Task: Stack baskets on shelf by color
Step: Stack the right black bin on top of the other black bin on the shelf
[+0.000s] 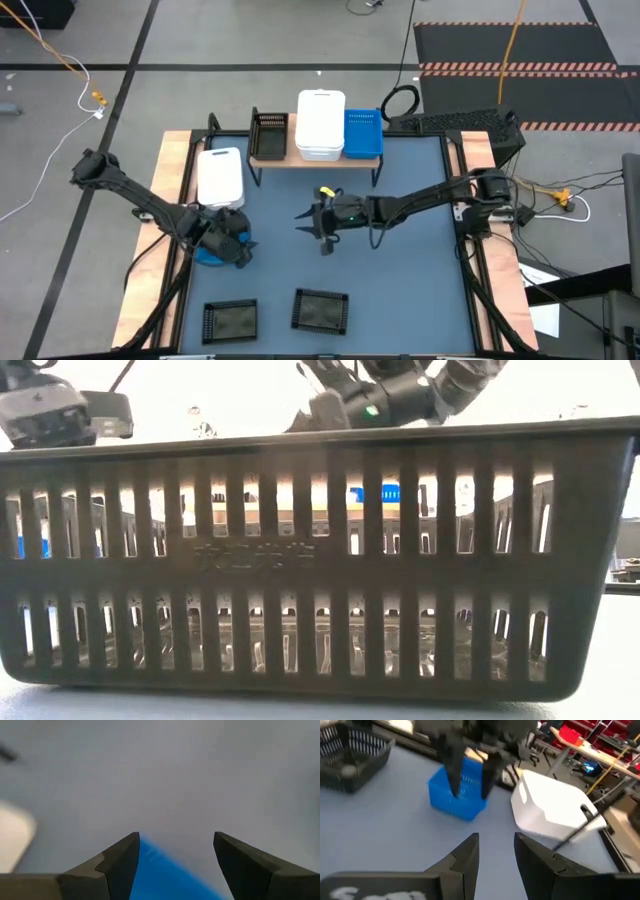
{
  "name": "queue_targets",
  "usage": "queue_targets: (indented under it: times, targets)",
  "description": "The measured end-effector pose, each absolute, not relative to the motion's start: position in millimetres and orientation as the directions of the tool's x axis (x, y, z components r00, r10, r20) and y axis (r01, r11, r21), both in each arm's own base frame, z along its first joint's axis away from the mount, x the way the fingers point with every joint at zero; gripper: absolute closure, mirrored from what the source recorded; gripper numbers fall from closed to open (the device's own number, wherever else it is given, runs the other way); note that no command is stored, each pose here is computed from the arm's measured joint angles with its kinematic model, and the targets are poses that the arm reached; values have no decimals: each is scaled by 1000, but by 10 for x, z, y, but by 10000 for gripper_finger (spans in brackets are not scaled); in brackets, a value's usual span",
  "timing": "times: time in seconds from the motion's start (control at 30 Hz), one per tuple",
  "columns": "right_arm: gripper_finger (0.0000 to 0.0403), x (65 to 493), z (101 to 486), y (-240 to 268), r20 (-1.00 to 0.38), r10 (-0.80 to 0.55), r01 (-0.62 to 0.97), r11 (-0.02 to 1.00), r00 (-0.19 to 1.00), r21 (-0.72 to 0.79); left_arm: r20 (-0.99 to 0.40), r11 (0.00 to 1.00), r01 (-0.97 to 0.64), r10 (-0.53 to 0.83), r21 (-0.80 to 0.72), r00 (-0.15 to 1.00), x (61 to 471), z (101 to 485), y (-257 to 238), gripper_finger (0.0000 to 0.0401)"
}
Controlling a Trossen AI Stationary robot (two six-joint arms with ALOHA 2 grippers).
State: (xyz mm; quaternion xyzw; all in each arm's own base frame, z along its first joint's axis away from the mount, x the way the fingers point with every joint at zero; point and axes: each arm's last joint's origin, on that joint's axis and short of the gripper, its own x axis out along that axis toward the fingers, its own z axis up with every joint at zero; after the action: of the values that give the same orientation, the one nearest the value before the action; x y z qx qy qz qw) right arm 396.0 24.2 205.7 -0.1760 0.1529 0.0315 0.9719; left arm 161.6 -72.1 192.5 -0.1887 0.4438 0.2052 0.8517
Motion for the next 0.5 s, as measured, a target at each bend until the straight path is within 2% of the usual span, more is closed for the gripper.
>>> queue_targets:
  times: [0.2,0.33,0.5]
  targets:
    - [286,4236,2108,314,-324,23,-132,938,946,-319,-894,749,-662,273,-36,356,1451,2012,-667,144]
    - [286,4357,1954,384,-435,77,-229,923,897,-310,-883,760,-649,284,-31,375,1462,2015,-677,144]
    - [286,4244,1927,415,-598,104,-378,856,795,-353,-844,808,-589,294,-31,448,1533,2031,-707,144]
